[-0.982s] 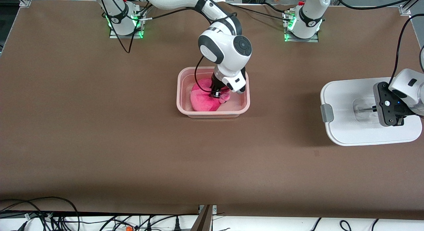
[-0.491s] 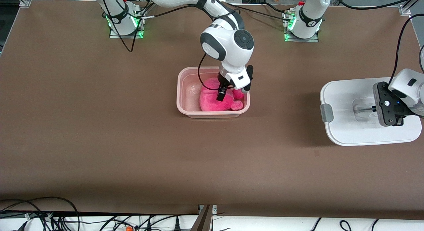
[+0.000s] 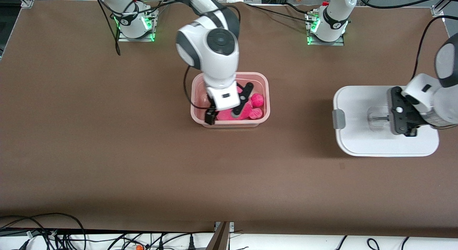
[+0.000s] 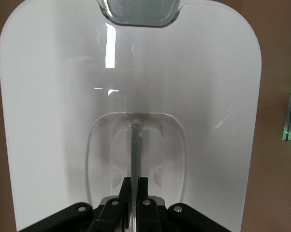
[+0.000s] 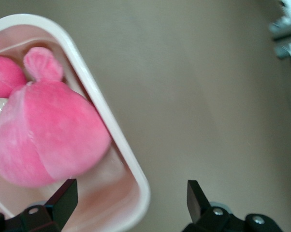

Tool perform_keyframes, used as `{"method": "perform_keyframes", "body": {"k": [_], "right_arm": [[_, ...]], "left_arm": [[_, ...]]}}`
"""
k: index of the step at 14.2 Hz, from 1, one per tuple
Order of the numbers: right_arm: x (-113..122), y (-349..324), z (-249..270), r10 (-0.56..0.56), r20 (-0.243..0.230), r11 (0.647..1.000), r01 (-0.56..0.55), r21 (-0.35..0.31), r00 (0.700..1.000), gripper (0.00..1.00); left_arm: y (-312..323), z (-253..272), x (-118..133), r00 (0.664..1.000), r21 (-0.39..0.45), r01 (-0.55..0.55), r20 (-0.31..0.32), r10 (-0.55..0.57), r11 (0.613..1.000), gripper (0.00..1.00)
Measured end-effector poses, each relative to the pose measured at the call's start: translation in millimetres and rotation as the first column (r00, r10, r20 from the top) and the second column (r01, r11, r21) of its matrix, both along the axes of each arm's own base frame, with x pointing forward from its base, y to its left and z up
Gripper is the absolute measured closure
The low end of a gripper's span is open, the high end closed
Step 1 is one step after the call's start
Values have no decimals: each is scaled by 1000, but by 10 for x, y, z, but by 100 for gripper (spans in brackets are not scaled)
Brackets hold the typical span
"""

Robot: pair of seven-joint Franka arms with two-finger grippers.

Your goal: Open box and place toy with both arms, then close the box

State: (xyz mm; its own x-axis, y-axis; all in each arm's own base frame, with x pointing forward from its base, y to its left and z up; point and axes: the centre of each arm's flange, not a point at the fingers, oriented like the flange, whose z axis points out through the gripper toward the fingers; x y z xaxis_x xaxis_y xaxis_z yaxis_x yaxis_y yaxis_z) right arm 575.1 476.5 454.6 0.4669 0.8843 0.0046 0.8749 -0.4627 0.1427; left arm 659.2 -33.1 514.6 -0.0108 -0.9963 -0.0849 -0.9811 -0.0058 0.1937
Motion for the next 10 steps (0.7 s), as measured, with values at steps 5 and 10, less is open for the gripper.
{"method": "perform_keyframes", "body": {"k": [5, 10], "right_arm": [[311, -989, 621, -189, -85, 980, 193, 46, 978, 0], [599, -2334, 822, -426, -174, 890, 446, 98, 888, 0]], "left_arm": [[-1434, -239, -139, 995, -34, 100, -15, -101, 994, 93], [-2507, -292, -451, 999, -34, 31, 19, -30, 999, 93]]}}
